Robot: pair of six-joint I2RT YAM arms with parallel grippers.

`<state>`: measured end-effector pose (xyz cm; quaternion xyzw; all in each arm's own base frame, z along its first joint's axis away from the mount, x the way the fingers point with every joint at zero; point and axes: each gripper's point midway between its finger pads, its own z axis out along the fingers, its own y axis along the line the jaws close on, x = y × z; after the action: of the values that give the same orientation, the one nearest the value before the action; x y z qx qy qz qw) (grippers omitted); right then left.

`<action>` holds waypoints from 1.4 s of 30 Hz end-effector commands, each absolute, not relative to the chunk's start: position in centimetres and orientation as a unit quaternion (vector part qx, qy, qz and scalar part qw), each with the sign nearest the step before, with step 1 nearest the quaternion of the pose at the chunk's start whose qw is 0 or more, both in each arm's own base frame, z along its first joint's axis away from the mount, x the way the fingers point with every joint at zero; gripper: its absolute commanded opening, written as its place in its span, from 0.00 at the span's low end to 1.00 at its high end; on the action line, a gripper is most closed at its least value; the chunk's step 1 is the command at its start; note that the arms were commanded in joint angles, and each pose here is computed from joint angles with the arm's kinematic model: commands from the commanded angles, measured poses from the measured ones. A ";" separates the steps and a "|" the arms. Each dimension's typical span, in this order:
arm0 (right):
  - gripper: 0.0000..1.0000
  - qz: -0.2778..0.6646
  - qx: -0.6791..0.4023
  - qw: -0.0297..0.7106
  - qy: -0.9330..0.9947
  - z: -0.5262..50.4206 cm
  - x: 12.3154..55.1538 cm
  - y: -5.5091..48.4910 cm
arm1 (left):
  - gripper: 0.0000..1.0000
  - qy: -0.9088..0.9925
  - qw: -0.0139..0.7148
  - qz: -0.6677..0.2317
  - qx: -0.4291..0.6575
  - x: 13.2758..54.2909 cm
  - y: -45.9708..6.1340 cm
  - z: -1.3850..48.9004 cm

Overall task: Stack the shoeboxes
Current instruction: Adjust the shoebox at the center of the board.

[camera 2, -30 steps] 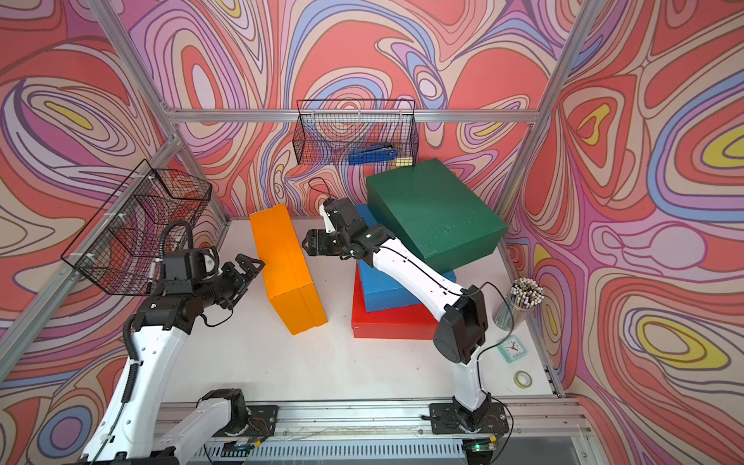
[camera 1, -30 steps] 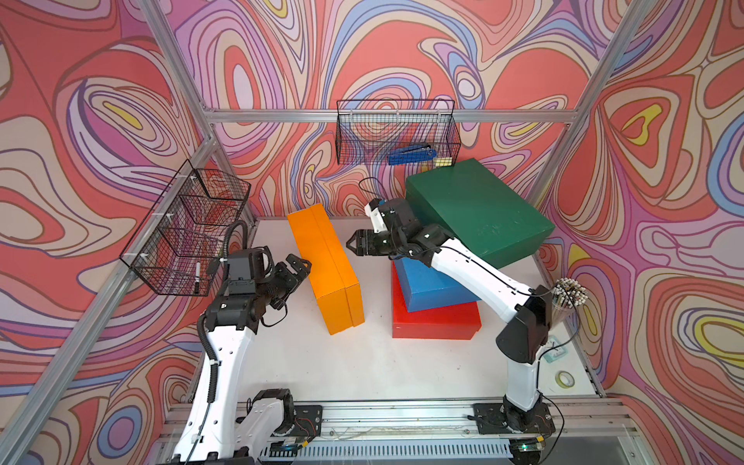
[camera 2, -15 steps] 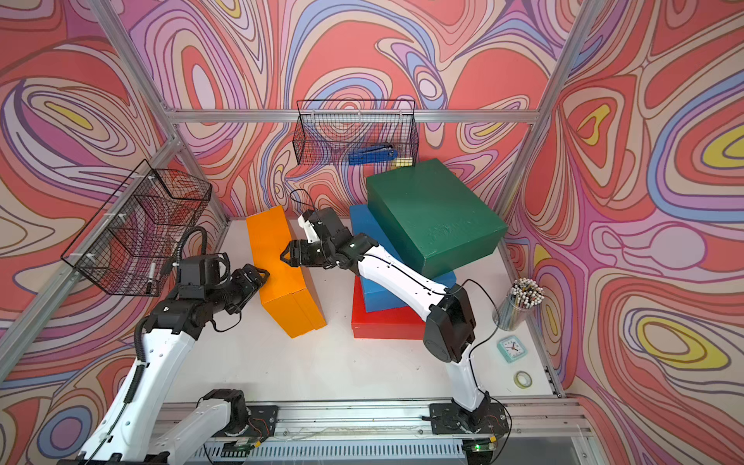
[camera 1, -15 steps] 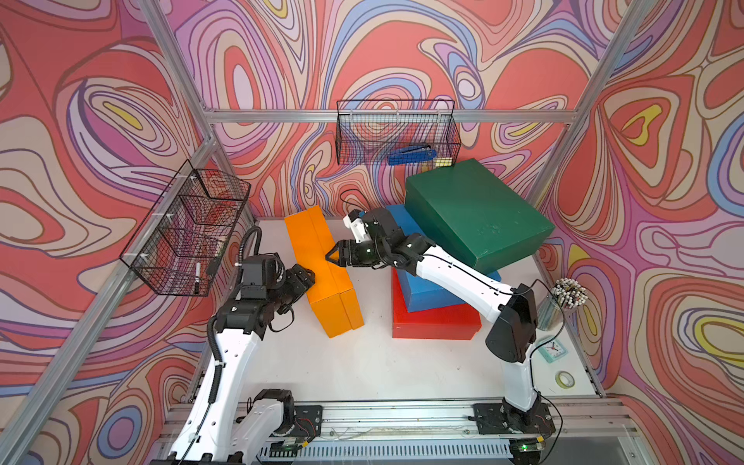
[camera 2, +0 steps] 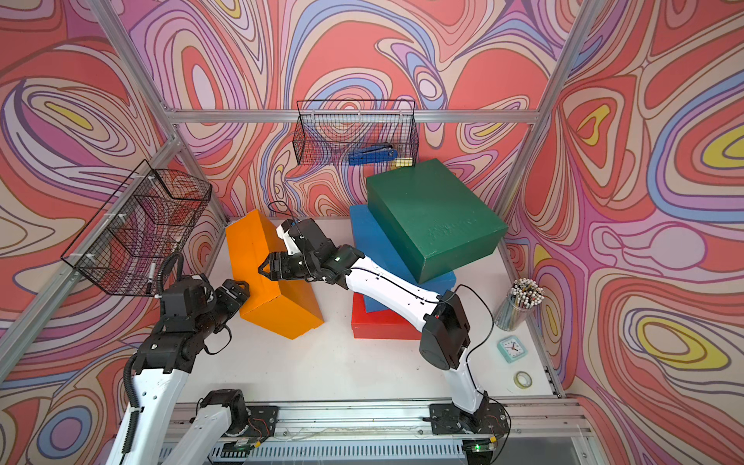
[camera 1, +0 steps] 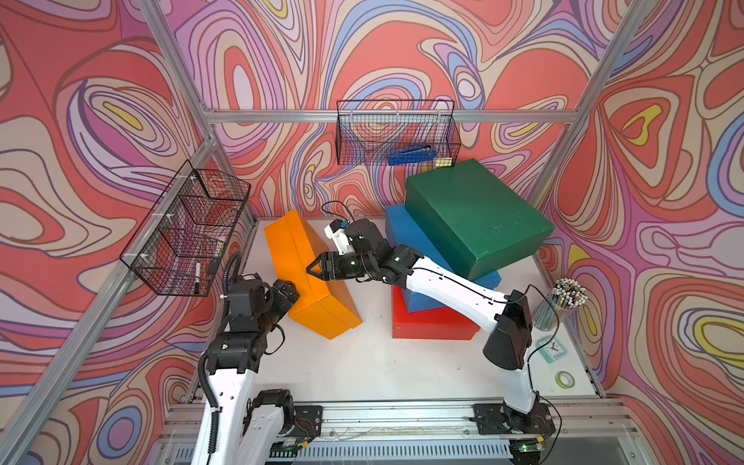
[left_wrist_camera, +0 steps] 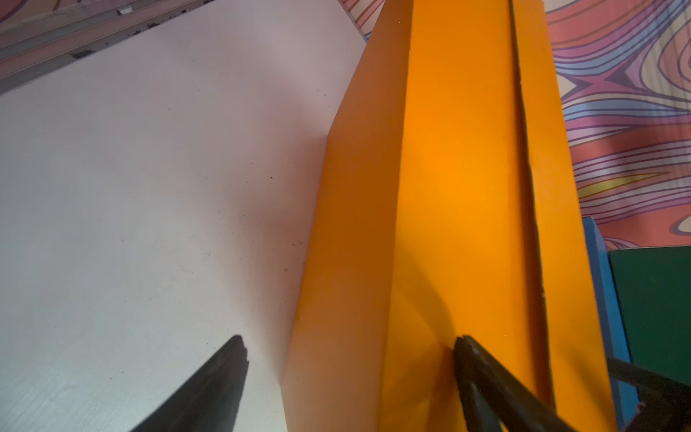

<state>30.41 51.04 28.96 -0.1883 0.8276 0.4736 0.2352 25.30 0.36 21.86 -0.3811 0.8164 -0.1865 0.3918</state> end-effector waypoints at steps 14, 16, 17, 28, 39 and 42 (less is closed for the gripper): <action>0.66 0.510 -0.202 0.146 0.823 24.6 27.2 54.9 | 0.97 0.883 0.072 -0.081 -0.456 18.5 0.6 6.0; 0.66 0.506 -0.203 0.146 0.825 24.4 27.5 55.2 | 0.97 0.882 0.068 -0.084 -0.459 18.8 0.6 5.9; 0.67 0.500 -0.203 0.149 0.828 24.1 27.8 55.2 | 0.97 0.882 0.069 -0.085 -0.459 18.9 0.5 5.9; 0.87 0.229 -0.175 0.262 0.921 20.7 36.5 44.5 | 0.98 0.877 0.157 -0.094 -0.444 21.3 1.6 12.9; 0.94 0.055 -0.107 0.260 0.958 14.4 42.3 36.4 | 1.00 0.874 0.230 -0.227 -0.364 29.2 -1.7 17.5; 0.96 0.050 -0.096 0.247 0.963 12.8 42.6 36.3 | 1.00 0.881 0.227 -0.226 -0.348 30.6 -2.2 17.0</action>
<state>42.77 37.14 14.05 -0.0994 0.9583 0.0852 0.2539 28.60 -1.29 15.98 -0.3810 0.8781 -0.2029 0.2062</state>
